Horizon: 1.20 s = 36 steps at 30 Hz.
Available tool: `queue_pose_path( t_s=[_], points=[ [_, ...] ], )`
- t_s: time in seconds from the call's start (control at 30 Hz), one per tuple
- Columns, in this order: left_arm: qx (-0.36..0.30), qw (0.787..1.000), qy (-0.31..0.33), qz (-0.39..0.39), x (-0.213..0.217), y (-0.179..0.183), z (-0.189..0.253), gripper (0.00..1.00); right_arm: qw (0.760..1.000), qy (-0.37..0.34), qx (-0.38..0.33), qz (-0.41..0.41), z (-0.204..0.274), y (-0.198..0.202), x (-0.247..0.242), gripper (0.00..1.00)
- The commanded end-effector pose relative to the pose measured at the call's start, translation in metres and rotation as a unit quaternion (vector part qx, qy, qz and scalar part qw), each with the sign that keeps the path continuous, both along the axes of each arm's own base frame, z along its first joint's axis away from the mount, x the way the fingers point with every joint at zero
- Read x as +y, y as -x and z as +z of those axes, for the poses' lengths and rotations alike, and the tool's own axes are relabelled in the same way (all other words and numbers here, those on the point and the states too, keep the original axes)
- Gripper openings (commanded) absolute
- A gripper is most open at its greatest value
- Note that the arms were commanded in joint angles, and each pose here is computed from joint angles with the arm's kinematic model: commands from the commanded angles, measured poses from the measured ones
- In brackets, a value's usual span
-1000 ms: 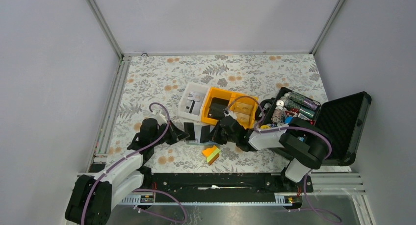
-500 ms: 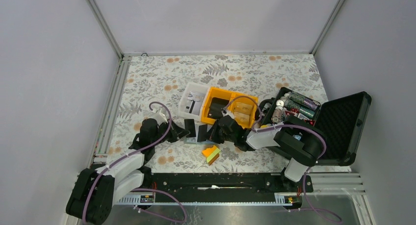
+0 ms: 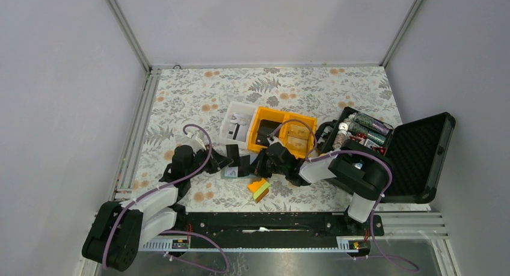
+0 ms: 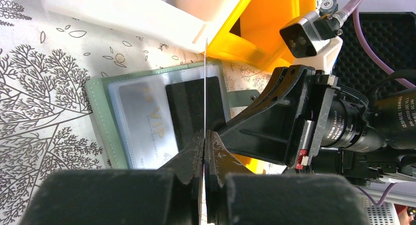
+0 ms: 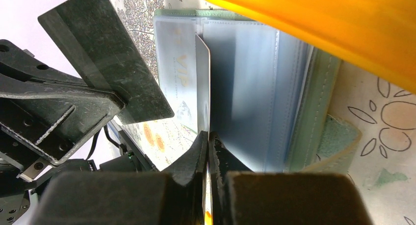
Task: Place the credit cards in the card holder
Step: Insert the credit card into the card holder.
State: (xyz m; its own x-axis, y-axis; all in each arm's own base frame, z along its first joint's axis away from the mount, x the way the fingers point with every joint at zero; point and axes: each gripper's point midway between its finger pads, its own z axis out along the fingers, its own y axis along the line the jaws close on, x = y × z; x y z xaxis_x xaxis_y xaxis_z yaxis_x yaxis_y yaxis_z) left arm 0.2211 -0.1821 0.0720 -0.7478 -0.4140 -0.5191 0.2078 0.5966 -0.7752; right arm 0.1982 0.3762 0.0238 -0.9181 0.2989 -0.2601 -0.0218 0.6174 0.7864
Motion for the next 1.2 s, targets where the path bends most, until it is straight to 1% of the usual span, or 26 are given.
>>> queue_pose_path(
  t_s=[0.0,0.23,0.37,0.53,0.6,0.73,0.87,1.03,1.07,1.17],
  points=[
    [-0.055,0.998,0.0,0.009,0.001,-0.015,0.015,0.0,0.997,0.058,0.049,0.012,-0.036,0.02,-0.015,0.0],
    [-0.061,0.998,0.003,0.009,0.0,-0.019,0.018,0.0,0.997,0.057,0.047,0.026,-0.037,0.018,-0.007,0.0],
    [-0.038,0.999,-0.01,0.025,0.005,-0.02,0.009,0.0,0.997,0.058,0.043,0.027,-0.036,0.016,-0.005,0.0],
    [0.014,0.996,-0.056,0.072,0.023,-0.019,-0.002,0.0,0.996,0.077,0.039,0.017,-0.038,0.013,-0.011,0.0],
    [0.043,0.991,-0.088,0.094,0.035,-0.012,-0.008,0.0,0.996,0.086,0.036,0.015,-0.039,0.012,-0.014,0.0],
    [0.063,0.978,-0.14,0.14,0.061,-0.003,-0.005,0.0,0.995,0.095,0.034,0.016,-0.04,0.01,-0.015,0.0],
    [0.079,0.972,-0.158,0.152,0.07,0.005,-0.002,0.0,0.995,0.094,0.035,0.024,-0.042,0.011,-0.012,0.0],
    [0.125,0.965,-0.177,0.151,0.073,0.013,-0.017,0.0,0.995,0.093,0.034,0.025,-0.042,0.011,-0.011,0.0],
    [0.129,0.961,-0.186,0.158,0.077,0.013,-0.019,0.0,0.995,0.093,0.033,0.025,-0.041,0.011,-0.011,0.0],
    [0.129,0.96,-0.19,0.159,0.078,0.012,-0.02,0.0,0.995,0.094,0.031,0.024,-0.041,0.01,-0.012,0.0]
  ],
)
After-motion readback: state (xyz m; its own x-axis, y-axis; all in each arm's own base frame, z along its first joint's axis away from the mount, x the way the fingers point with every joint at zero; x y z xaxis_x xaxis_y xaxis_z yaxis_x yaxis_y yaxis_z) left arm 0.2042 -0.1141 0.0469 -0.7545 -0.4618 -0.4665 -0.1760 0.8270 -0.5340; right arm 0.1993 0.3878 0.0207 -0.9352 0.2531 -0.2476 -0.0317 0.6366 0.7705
